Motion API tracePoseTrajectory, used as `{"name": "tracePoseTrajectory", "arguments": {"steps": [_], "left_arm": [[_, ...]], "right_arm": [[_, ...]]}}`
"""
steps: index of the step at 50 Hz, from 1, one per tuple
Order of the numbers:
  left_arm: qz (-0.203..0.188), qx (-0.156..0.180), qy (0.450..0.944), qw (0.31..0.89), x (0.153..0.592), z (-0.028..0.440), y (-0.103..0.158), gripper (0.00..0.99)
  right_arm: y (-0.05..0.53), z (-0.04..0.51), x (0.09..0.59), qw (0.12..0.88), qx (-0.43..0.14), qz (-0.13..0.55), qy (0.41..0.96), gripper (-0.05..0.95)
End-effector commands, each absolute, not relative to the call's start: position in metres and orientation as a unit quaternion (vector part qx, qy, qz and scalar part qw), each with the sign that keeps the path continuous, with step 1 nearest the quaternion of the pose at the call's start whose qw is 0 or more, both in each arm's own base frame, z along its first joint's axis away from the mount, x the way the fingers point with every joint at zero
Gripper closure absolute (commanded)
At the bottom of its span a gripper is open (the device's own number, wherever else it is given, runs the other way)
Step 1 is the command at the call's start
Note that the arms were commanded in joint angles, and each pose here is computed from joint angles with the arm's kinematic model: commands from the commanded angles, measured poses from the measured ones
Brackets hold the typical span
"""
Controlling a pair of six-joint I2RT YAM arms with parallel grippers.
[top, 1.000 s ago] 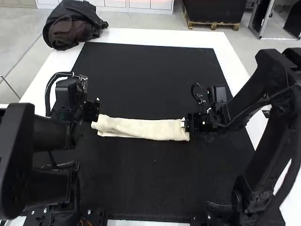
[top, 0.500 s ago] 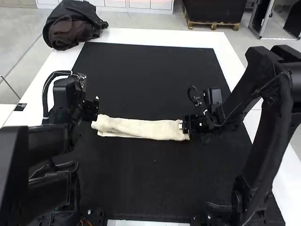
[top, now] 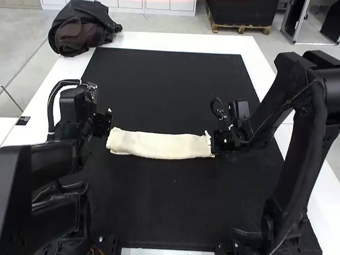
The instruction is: Fold the towel.
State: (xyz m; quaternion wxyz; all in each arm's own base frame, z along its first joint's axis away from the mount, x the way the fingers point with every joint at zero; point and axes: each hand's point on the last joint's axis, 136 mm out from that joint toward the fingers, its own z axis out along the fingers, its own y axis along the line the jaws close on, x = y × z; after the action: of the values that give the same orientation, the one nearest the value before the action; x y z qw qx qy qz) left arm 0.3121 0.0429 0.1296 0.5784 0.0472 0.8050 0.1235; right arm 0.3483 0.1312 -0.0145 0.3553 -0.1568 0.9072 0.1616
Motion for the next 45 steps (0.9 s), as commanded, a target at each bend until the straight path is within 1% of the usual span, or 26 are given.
{"name": "tracePoseTrajectory", "arguments": {"steps": [1,9,18,25,30,36,45], "left_arm": [[0.123,0.042,0.791,0.599,0.317,0.148,0.044,0.03],[0.122,0.042,0.791,0.598,0.317,0.148,0.044,0.03],[0.12,0.043,0.794,0.594,0.316,0.145,0.043,0.03],[0.119,0.043,0.796,0.592,0.316,0.142,0.043,0.03],[0.12,0.042,0.795,0.593,0.315,0.142,0.043,0.03],[0.121,0.041,0.795,0.593,0.316,0.143,0.044,0.03],[0.122,0.04,0.797,0.591,0.315,0.141,0.045,0.03]], "right_arm": [[0.138,-0.016,0.347,0.352,-0.162,0.175,0.905,0.92],[0.132,-0.009,0.353,0.361,-0.153,0.172,0.904,0.92],[0.118,0.015,0.361,0.378,-0.134,0.167,0.901,0.92],[0.118,0.04,0.364,0.392,-0.134,0.169,0.894,0.92],[0.122,0.056,0.363,0.394,-0.13,0.179,0.892,0.92],[0.133,0.066,0.357,0.384,-0.12,0.21,0.891,0.92],[0.158,0.073,0.35,0.378,-0.136,0.229,0.887,0.92]]}}
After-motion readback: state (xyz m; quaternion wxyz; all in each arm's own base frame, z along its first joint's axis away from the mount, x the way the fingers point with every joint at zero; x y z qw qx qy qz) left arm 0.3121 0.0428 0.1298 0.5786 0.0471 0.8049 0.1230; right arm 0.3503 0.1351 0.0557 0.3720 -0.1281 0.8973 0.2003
